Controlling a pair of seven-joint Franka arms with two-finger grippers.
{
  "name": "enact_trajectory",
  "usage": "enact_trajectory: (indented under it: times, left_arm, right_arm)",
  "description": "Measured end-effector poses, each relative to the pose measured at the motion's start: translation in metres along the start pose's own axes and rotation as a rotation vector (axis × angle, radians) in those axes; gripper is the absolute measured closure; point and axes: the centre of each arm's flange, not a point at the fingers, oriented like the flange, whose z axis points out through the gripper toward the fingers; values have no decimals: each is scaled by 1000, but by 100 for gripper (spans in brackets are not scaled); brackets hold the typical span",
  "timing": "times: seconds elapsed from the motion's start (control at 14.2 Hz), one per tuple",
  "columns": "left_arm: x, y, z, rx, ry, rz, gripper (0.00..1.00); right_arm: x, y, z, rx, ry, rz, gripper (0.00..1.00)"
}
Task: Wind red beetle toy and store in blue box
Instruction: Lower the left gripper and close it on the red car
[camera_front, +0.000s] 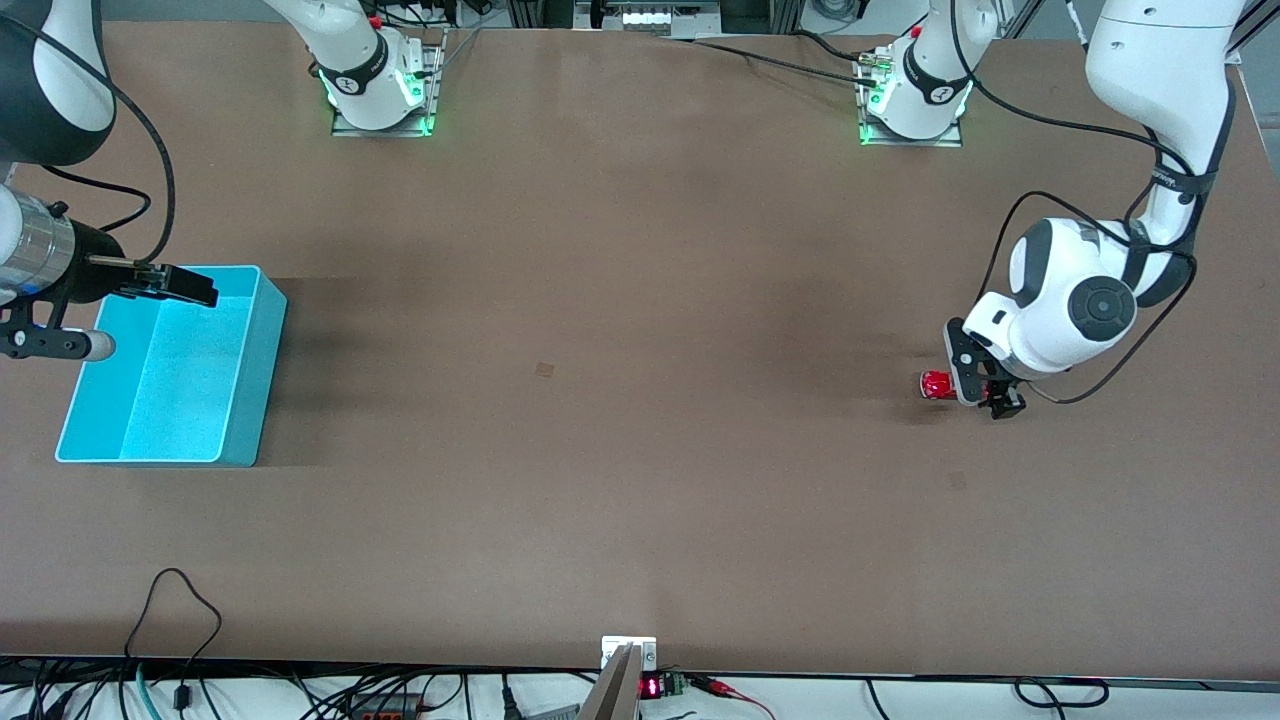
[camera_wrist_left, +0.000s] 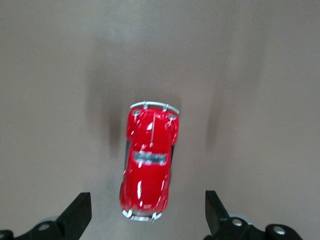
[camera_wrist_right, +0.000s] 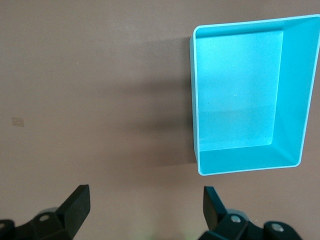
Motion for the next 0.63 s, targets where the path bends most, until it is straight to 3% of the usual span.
enact_trajectory:
  times: [0.21, 0.56, 0.63]
  left_arm:
    - [6, 9, 10, 11, 8, 19, 5]
    - [18, 5, 7, 33, 13, 49, 58]
    - [18, 5, 6, 33, 13, 53, 60]
  right_arm:
    - [0, 0, 0, 0, 0, 0, 0]
    - [0, 0, 0, 0, 0, -1, 0]
    - [0, 0, 0, 0, 0, -1, 0]
